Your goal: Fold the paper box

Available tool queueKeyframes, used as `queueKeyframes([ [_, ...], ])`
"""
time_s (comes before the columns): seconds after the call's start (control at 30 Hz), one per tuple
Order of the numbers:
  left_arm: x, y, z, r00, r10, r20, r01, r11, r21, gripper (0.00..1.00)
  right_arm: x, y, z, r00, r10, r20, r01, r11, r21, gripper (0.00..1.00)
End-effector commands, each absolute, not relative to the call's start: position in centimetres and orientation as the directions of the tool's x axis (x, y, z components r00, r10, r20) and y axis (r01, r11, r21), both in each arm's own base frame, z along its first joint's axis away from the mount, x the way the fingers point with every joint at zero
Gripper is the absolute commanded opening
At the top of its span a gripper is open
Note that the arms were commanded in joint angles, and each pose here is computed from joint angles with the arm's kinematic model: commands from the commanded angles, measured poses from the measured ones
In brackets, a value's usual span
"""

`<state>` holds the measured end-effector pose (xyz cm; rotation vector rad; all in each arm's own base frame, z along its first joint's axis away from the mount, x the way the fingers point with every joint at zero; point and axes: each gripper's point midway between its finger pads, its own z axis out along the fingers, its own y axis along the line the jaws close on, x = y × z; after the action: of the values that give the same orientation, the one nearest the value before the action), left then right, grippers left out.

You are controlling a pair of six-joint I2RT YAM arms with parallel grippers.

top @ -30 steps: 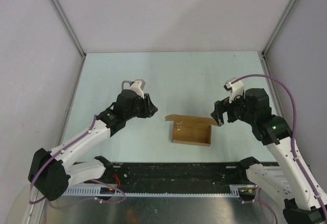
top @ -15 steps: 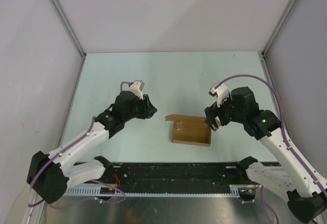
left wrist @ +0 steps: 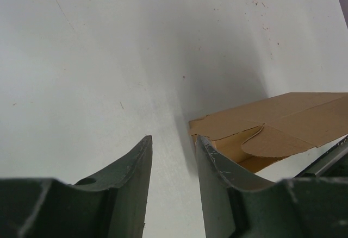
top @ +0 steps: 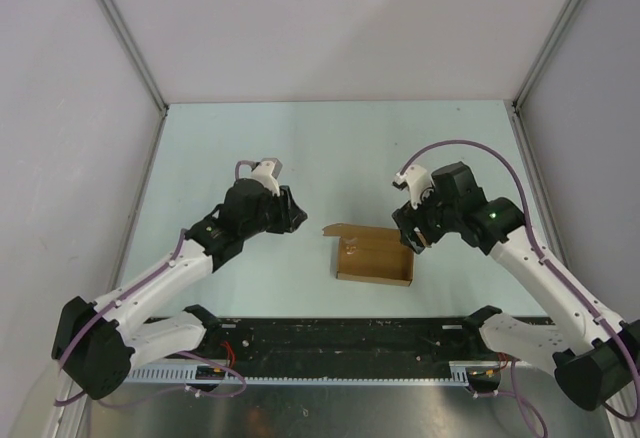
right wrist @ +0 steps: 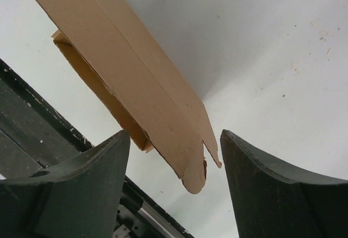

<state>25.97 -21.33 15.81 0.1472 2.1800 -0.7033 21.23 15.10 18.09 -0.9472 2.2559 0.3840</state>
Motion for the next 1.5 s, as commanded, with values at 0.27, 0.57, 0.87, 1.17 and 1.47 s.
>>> queueKeyframes([
  [0.27,25.6,-21.2,17.9,-0.605,-0.159,-0.78,0.37,0.811,-0.452,0.44,23.2,18.9,20.0,-0.177,-0.658,-0.732,-0.869,0.454,-0.198,0.62],
  [0.57,25.0,-21.0,18.4,-0.598,-0.174,-0.783,0.381,0.798,-0.468,0.44,23.5,20.3,18.4,0.014,-0.723,-0.691,-0.922,0.258,-0.289,0.54],
  [0.87,24.4,-20.7,18.9,-0.588,-0.189,-0.787,0.385,0.789,-0.478,0.45,23.2,22.4,18.3,0.096,-0.683,-0.724,-0.947,0.161,-0.277,0.26],
  [1.17,23.3,-18.2,20.8,-0.518,-0.281,-0.808,0.341,0.799,-0.496,0.44,24.6,24.8,18.8,0.238,-0.64,-0.731,-0.928,0.074,-0.366,0.05],
  [1.47,21.5,-15.6,23.9,-0.423,-0.369,-0.828,0.325,0.791,-0.519,0.43,25.6,28.6,18.3,0.328,-0.604,-0.727,-0.925,-0.048,-0.378,0.0],
])
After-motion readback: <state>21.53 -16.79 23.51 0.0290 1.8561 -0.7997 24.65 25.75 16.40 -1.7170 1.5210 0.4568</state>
